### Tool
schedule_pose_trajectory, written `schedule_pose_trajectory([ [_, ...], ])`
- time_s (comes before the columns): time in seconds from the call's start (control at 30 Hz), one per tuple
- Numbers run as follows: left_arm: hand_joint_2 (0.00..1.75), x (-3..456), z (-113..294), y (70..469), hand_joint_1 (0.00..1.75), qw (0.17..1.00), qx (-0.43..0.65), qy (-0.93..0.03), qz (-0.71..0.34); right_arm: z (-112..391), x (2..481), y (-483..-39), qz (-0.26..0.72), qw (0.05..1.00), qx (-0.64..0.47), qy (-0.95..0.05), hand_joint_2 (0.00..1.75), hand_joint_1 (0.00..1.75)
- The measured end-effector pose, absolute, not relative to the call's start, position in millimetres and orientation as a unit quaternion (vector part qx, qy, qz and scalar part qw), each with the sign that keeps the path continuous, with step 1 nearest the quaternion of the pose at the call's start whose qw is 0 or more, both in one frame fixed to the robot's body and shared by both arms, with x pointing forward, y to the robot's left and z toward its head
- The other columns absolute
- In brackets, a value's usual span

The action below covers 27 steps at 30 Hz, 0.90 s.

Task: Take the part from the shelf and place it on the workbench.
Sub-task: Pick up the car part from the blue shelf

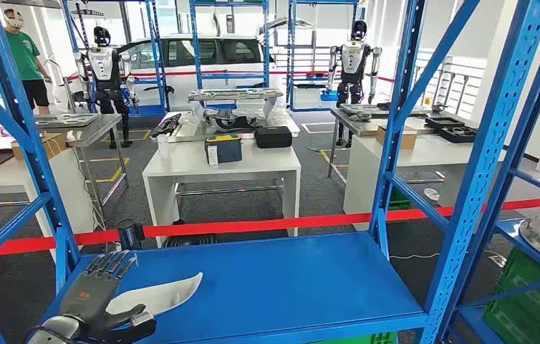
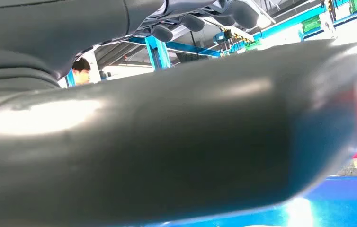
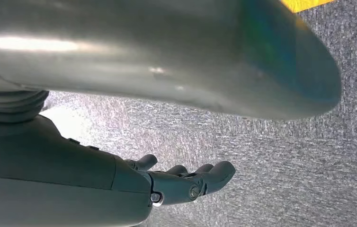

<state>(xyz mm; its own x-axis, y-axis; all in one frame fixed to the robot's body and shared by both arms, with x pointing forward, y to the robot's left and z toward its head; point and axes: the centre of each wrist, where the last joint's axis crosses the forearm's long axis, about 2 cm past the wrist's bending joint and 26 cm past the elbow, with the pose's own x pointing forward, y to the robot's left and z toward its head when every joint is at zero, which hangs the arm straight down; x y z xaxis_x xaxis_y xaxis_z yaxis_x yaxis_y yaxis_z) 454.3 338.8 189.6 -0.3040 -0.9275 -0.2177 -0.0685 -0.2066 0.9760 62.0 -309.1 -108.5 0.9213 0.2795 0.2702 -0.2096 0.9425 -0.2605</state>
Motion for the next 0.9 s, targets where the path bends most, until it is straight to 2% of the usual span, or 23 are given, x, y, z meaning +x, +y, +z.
schedule_pose_trajectory([
  [0.5,0.0,450.2,173.9,350.2,0.0,0.418,0.456,-0.487,-0.616,-108.6,61.4,-308.9,0.126,0.973,-0.115,-0.154,0.0,0.0],
  [0.9,0.0,449.3,169.8,340.9,0.0,0.409,0.467,-0.489,-0.613,-109.1,58.2,-306.2,0.125,0.973,-0.115,-0.155,0.0,0.0],
])
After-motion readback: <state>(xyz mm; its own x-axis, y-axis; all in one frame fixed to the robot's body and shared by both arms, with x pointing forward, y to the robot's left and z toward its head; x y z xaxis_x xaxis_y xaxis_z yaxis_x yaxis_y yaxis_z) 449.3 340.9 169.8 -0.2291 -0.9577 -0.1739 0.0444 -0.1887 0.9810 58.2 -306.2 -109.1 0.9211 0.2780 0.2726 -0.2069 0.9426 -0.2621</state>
